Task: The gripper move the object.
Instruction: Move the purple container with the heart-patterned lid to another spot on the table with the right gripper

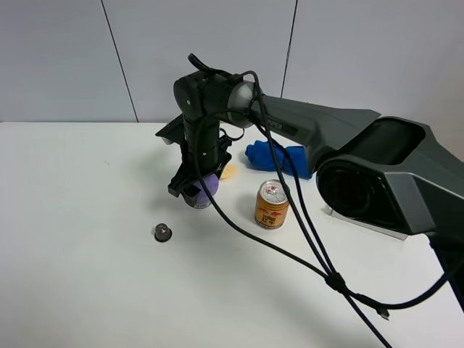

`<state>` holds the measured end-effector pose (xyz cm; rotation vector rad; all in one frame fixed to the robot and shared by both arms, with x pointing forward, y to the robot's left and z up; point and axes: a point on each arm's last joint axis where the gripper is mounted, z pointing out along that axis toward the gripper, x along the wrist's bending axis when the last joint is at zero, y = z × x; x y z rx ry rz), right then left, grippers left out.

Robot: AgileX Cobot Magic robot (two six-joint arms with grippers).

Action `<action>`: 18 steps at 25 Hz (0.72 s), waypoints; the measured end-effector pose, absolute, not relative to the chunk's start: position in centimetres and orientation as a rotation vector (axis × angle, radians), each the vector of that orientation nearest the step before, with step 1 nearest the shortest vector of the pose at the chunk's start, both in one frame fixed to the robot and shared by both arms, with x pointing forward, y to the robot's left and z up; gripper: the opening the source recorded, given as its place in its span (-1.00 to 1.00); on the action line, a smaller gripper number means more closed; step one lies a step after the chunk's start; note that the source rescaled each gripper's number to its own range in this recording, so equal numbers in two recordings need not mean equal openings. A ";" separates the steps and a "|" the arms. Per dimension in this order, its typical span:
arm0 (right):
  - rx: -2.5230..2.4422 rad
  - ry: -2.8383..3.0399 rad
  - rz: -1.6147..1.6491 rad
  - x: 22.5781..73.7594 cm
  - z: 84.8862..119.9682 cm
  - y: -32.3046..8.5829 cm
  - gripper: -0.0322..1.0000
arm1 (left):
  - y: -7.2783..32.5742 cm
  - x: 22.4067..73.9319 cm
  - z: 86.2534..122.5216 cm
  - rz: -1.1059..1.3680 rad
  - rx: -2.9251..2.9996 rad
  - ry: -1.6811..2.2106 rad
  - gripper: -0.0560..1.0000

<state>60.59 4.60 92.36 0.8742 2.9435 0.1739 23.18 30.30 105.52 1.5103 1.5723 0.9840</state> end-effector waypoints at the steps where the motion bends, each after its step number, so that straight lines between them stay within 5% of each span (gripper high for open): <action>1: 0.877 2.943 0.174 60.6 92.4 4.6 -0.89 | 30.3 23.2 105.5 0.984 1.510 1.572 1.00; 18: 0.890 2.960 0.129 60.7 90.4 4.7 -0.89 | 30.3 23.2 105.5 0.984 1.510 1.572 1.00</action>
